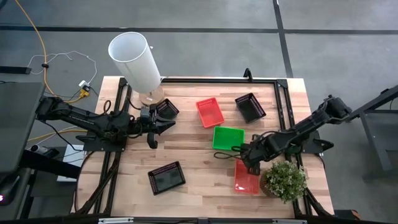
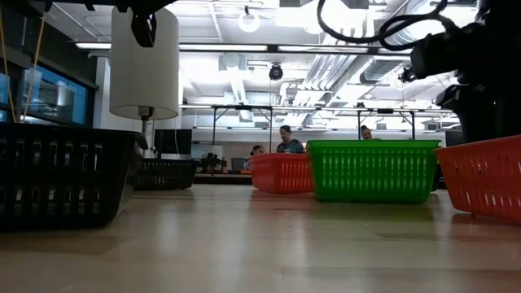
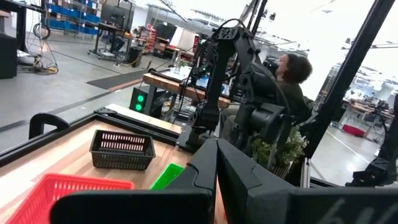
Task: Stack baskets by color
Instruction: Stack the bottom orange bin on top of the top orange bin
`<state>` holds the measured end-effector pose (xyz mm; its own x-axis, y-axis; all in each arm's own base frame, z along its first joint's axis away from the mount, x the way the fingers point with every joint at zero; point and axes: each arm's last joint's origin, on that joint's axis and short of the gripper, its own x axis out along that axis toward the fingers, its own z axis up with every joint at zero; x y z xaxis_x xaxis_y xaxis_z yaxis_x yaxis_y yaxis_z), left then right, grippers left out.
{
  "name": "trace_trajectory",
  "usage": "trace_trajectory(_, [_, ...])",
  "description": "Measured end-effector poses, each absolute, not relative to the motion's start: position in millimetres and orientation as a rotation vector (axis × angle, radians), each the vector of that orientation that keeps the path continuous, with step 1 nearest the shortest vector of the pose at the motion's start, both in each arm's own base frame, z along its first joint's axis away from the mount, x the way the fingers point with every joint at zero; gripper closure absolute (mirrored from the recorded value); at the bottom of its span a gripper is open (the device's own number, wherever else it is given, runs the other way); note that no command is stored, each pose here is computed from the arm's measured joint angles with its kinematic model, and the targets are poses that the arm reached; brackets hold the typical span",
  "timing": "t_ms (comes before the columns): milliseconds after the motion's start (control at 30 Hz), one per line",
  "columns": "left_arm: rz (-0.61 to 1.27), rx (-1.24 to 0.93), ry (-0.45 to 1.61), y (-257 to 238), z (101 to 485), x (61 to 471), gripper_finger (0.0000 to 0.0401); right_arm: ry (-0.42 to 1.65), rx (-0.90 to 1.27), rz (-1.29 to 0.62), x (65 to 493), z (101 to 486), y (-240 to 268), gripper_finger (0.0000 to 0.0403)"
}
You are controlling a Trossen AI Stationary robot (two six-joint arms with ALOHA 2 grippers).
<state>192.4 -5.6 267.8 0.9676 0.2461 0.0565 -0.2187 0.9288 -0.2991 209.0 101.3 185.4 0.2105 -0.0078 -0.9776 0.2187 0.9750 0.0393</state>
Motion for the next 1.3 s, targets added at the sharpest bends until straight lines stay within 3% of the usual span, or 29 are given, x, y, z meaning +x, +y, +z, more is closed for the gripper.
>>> trace_trajectory(200, [0.239, -0.296, -0.094, -6, 268, 192, 0.0401, 1.331, 0.209, -0.028, 212, 175, 108, 0.0178])
trace_trajectory(400, [0.238, -0.296, -0.094, -6, 268, 192, 0.0401, 1.336, 0.25, -0.071, 207, 160, 105, 0.0192])
trace_trajectory(567, [0.241, -0.296, -0.094, -5, 268, 192, 0.0401, 1.317, 0.249, -0.062, 208, 161, 105, 0.0257])
trace_trajectory(733, [0.265, -0.279, -0.095, -5, 268, 192, 0.0401, 1.325, 0.254, -0.009, 210, 163, 107, 0.0382])
trace_trajectory(867, [0.27, -0.28, -0.096, -4, 268, 192, 0.0401, 1.282, 0.259, 0.071, 218, 179, 110, 0.0388])
trace_trajectory(1133, [0.271, -0.278, -0.096, -4, 268, 192, 0.0401, 0.886, 0.308, 0.329, 238, 262, 98, 0.0401])
trace_trajectory(1300, [0.263, -0.279, -0.1, -4, 268, 192, 0.0401, 0.515, 0.292, 0.234, 247, 303, 67, 0.0401])
